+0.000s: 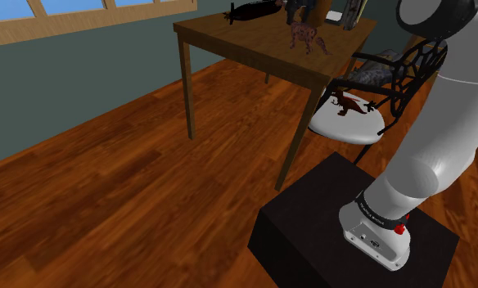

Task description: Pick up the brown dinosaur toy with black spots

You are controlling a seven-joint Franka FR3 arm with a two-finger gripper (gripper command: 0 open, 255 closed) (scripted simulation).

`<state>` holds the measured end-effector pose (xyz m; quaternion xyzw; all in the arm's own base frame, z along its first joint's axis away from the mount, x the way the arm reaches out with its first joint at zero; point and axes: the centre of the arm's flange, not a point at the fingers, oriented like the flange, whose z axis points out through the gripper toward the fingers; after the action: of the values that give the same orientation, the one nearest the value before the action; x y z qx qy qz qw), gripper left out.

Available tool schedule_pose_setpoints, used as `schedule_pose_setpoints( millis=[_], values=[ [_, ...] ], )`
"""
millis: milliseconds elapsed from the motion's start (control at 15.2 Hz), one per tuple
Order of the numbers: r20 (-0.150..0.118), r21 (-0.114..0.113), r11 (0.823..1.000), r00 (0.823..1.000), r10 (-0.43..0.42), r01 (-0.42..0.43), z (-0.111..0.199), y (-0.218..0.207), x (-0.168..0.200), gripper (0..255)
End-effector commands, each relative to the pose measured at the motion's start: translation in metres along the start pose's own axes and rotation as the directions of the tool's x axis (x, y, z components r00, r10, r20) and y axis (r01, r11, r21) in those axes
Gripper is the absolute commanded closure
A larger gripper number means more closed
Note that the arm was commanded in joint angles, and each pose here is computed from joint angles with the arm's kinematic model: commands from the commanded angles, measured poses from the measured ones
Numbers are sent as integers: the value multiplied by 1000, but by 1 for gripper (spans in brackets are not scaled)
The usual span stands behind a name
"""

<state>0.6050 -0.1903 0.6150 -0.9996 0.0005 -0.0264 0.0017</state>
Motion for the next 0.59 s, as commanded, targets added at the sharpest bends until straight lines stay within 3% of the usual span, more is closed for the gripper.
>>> schedule_pose_setpoints(
  millis=[0, 132, 198, 528],
  values=[
    [-1, 0, 1000, 1000, 0, 0, 15, 1, -1, 0],
    [-1, 0, 1000, 1000, 0, 0, 15, 0, -1, 0],
    [-1, 0, 1000, 1000, 0, 0, 14, 1, -1, 255],
    [-1, 0, 1000, 1000, 0, 0, 14, 1, -1, 255]
  ],
)
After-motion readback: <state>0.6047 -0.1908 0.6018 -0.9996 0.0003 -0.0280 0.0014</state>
